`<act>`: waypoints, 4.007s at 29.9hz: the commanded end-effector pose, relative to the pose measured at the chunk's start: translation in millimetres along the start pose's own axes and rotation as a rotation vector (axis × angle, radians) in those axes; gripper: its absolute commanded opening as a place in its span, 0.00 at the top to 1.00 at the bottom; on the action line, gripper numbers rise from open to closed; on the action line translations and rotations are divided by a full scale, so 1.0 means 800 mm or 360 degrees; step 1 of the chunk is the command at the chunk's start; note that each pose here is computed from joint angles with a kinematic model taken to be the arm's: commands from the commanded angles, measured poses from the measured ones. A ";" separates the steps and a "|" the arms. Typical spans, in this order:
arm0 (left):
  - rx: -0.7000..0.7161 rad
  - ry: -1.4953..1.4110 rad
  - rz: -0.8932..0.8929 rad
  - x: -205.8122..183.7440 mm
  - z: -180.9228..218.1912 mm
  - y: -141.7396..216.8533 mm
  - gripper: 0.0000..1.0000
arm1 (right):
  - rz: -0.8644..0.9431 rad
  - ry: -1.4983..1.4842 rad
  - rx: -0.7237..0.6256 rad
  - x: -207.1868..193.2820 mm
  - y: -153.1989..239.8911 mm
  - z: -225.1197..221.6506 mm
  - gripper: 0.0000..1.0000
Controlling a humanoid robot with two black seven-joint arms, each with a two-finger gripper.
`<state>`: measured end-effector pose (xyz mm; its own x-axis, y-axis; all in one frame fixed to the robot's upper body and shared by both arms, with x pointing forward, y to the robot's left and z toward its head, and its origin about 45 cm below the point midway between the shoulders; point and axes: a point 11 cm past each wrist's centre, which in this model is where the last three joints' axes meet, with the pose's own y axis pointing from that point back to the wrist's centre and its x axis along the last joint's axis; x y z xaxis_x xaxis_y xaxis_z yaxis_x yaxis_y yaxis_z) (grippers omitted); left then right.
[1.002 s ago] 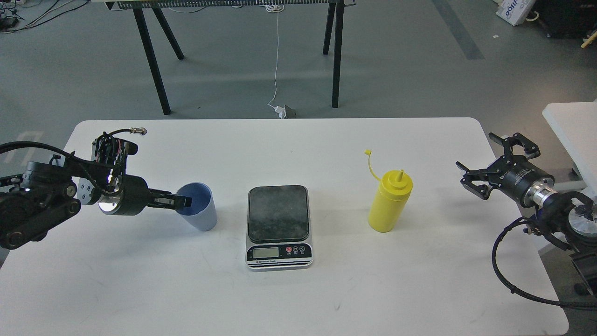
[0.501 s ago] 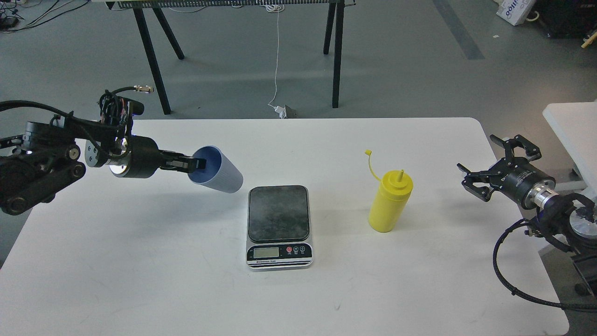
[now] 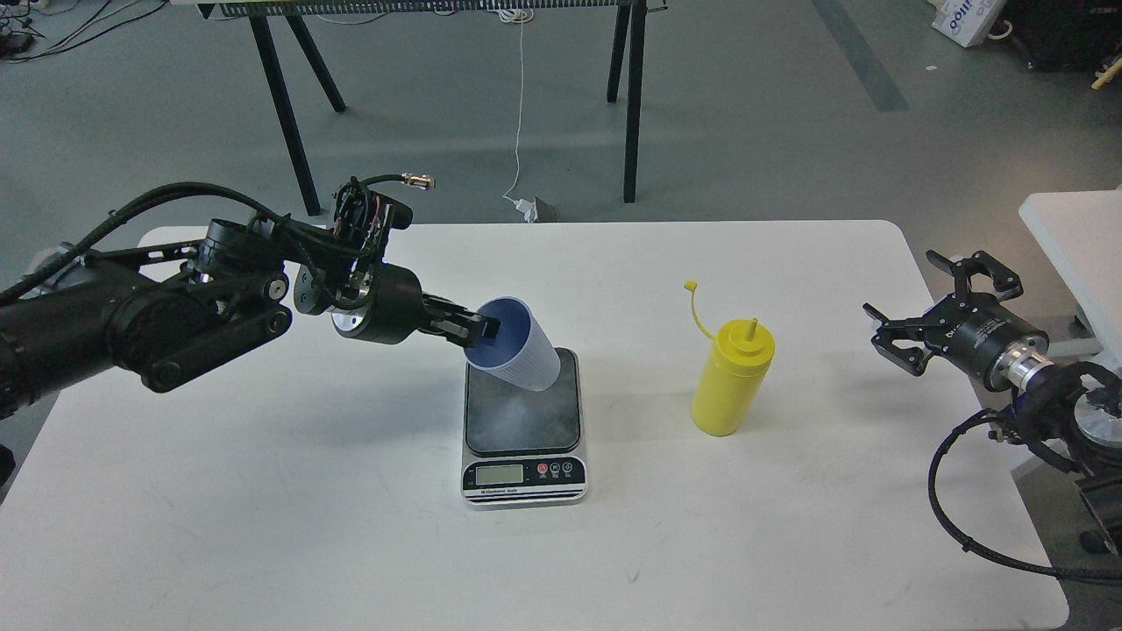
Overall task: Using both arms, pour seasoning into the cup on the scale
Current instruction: 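Lift the blue cup with the left gripper and set it on the scale, then open the left gripper and withdraw both arms upward, then move the right gripper down to the yellow bottle's base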
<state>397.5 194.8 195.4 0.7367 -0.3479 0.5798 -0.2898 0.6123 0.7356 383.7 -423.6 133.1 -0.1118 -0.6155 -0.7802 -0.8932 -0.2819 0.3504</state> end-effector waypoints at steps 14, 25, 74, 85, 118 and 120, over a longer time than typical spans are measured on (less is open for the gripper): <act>0.0001 0.0050 -0.0037 -0.022 -0.006 -0.004 0.97 | 0.0009 -0.0006 -0.0006 0.004 0.001 0.004 0.01; 0.0002 0.0055 -0.0037 -0.023 -0.007 -0.004 0.87 | 0.0024 -0.0011 -0.0009 0.009 0.005 0.006 0.01; -0.0317 0.1242 0.1368 0.152 -0.123 0.237 0.01 | -0.0527 0.0290 0.0246 -0.234 -0.041 -0.156 0.01; -0.0448 0.1510 0.1326 0.102 -0.131 0.168 0.00 | -0.0809 -0.0856 0.0582 -0.137 0.051 -0.178 0.01; -0.0479 0.1718 0.1278 0.044 -0.139 0.123 0.00 | -0.0303 -0.1099 -0.0165 -0.008 0.115 0.205 0.01; -0.0477 0.1720 0.1277 0.043 -0.139 0.122 0.00 | -0.0289 -0.1106 -0.0178 -0.007 0.109 0.219 0.01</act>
<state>463.0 321.4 249.2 0.5764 0.8038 0.1474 -0.8164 0.5583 0.1477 232.3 -329.3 90.0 -0.2308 0.0527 -0.9716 -0.8880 -0.4196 0.1881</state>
